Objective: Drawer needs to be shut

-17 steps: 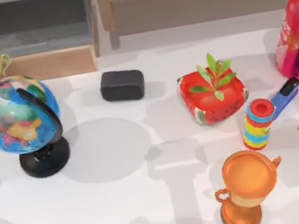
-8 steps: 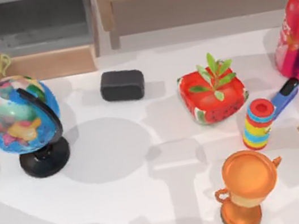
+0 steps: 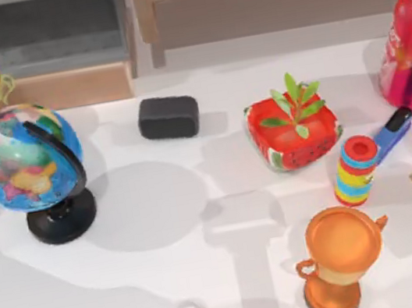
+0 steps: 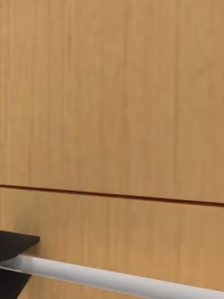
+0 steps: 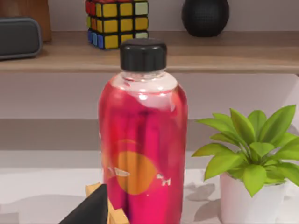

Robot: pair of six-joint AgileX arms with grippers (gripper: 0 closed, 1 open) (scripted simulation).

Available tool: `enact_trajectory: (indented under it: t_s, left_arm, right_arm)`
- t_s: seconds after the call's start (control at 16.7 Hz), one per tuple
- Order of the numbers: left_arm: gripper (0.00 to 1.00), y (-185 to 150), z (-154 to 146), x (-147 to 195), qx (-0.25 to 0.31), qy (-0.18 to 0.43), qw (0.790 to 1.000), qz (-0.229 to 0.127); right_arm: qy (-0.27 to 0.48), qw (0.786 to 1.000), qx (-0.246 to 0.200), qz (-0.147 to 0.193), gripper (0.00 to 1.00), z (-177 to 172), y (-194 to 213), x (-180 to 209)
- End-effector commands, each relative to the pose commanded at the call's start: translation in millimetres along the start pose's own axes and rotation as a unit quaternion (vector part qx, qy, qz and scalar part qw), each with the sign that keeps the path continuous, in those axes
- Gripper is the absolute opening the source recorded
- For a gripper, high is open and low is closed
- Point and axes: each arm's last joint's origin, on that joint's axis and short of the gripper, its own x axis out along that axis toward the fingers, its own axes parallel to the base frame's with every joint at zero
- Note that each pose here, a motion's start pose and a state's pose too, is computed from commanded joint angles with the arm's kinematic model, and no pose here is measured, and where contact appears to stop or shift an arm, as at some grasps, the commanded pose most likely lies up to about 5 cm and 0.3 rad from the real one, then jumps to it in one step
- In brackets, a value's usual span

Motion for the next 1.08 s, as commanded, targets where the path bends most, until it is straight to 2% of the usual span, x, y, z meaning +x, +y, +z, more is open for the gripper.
enact_trajectory:
  t_s: [0.06, 0.84, 1.08]
  left_arm:
    - [0.00, 0.0, 0.0, 0.0, 0.000, 0.000, 1.000, 0.000]
    - [0.98, 0.0, 0.0, 0.0, 0.000, 0.000, 1.000, 0.000]
    - [1.00, 0.0, 0.0, 0.0, 0.000, 0.000, 1.000, 0.000]
  right_arm:
    - [0.000, 1.000, 0.000, 0.000, 1.00, 0.0, 0.0, 0.0]
    - [0.000, 1.000, 0.000, 0.000, 1.00, 0.0, 0.0, 0.0]
    - [0.000, 1.000, 0.000, 0.000, 1.00, 0.0, 0.0, 0.0]
